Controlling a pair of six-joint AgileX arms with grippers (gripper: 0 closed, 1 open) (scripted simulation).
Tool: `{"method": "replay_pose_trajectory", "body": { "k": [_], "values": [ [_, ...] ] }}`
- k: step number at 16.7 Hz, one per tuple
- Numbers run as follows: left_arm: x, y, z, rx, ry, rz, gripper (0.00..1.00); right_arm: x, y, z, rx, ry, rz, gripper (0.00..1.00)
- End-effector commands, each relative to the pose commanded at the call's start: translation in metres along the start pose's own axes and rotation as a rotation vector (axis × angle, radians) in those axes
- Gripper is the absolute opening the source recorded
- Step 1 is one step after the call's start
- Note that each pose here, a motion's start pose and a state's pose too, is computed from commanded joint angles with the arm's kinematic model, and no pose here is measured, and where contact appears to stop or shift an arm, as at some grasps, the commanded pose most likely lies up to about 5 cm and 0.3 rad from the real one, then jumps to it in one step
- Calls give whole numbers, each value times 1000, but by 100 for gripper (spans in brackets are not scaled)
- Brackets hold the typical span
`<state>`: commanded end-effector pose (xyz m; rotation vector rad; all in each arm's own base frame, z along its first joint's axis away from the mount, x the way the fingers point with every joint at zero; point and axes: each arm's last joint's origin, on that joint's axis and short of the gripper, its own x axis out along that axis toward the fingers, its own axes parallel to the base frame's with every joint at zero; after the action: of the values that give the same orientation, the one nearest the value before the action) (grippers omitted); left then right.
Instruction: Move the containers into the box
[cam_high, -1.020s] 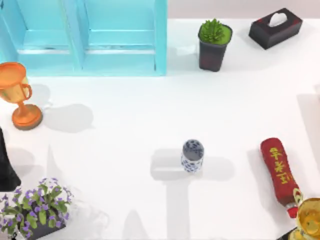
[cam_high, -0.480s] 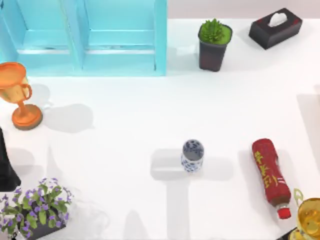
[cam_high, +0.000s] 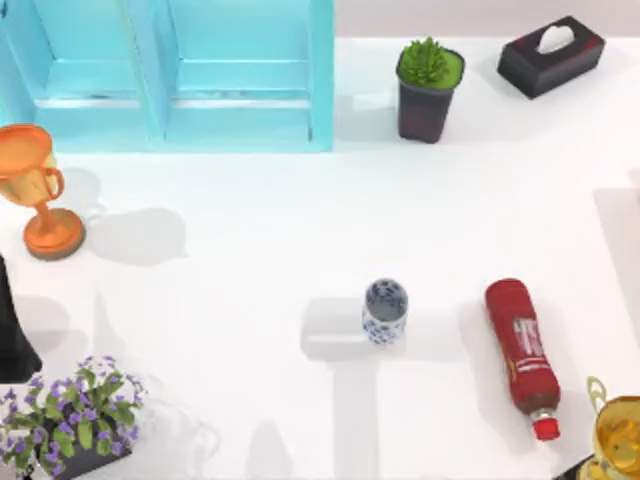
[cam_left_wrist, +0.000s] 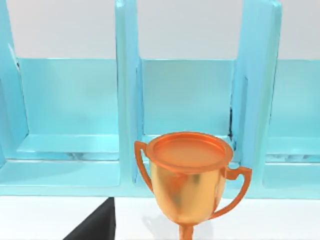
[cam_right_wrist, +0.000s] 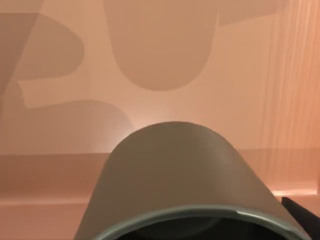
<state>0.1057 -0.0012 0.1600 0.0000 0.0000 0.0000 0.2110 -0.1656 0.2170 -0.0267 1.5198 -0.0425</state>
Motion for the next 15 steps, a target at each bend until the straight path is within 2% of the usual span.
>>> {"method": "replay_pose_trajectory", "body": {
  "k": [1, 14, 15],
  "values": [
    [0, 0, 0, 0, 0, 0, 100, 0, 0, 0, 0, 0, 0, 0],
    [0, 0, 0, 0, 0, 0, 100, 0, 0, 0, 0, 0, 0, 98],
    [0, 0, 0, 0, 0, 0, 100, 0, 0, 0, 0, 0, 0, 100]
  ]
}}
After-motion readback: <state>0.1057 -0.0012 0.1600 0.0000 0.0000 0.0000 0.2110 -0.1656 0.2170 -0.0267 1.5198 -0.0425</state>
